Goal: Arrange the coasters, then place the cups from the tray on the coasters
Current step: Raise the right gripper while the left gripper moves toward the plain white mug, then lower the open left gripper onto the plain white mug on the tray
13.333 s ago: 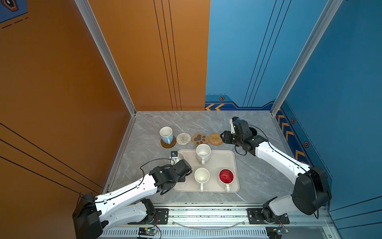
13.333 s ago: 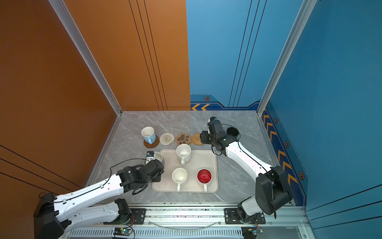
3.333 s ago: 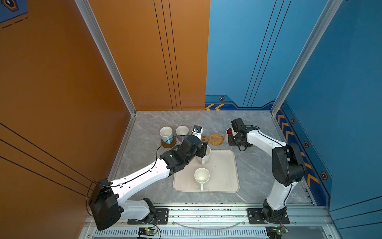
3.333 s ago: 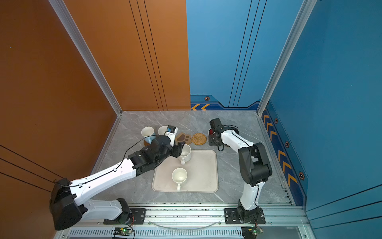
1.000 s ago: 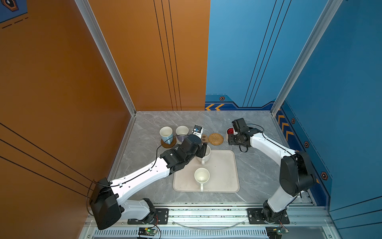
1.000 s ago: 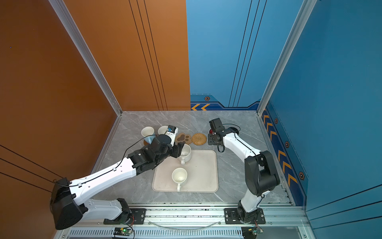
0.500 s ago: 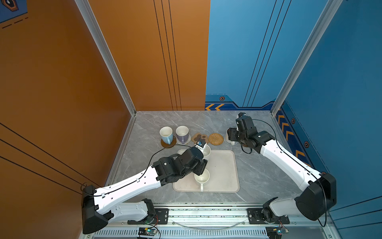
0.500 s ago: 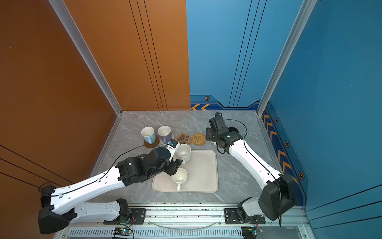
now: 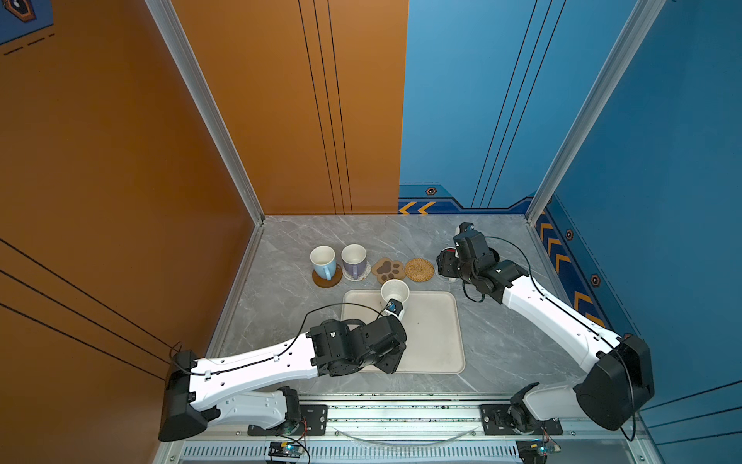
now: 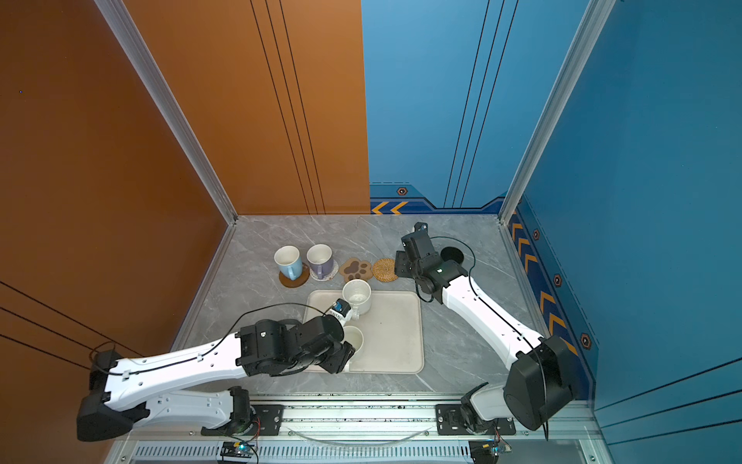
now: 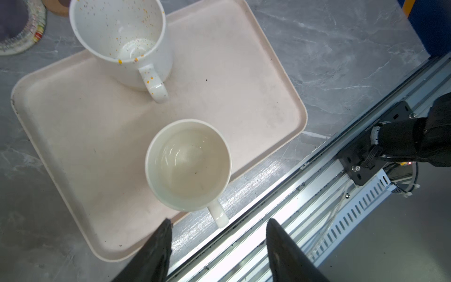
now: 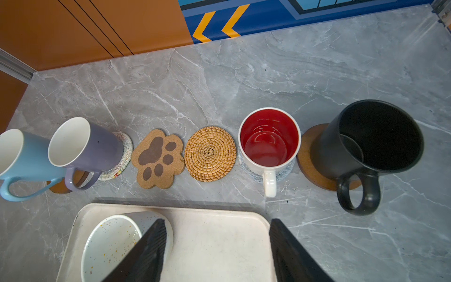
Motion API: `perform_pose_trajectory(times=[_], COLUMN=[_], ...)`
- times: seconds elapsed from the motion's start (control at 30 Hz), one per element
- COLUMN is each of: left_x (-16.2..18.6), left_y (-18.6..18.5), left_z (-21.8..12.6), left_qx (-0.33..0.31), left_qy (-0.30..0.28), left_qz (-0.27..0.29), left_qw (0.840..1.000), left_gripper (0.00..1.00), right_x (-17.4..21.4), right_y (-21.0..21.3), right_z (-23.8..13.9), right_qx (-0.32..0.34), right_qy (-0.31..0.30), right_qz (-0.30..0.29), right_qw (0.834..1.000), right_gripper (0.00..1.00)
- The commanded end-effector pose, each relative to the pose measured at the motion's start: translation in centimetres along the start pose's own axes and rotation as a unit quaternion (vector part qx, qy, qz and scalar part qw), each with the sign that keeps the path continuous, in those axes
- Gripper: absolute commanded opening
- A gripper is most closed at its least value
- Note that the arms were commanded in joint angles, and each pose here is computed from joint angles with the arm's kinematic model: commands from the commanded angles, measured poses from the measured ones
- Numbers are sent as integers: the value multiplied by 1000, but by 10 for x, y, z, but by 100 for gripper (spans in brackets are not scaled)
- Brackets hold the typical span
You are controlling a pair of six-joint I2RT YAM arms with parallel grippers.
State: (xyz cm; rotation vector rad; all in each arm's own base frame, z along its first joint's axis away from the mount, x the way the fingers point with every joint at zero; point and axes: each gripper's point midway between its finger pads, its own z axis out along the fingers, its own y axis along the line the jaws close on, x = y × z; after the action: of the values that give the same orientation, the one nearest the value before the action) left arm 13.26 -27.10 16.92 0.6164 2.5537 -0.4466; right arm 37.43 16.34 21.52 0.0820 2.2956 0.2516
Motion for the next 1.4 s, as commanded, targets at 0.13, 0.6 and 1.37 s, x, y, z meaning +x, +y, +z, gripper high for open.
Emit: perform_pose_trajectory(times=[0.13,0.6,1.37], left_x=[30,47,58], left_y=[0,4,12], left_z=[18,38,64], left_qx=[-19,-48,-102], left_qy=[60,96,117], left_qz=[-46,-80,-117], left_qw=[997,991,981], left_gripper=[63,59,42], right_x=[-5,-1,3], right_y=[7,5,-3], right_z=[-8,-3,6], right_qx=[-21,-22,-15], right_qy=[-19,-13,-4], right_qz=[12,11,16], right_qw=[1000,1000,1000], right_gripper=[66,66,66])
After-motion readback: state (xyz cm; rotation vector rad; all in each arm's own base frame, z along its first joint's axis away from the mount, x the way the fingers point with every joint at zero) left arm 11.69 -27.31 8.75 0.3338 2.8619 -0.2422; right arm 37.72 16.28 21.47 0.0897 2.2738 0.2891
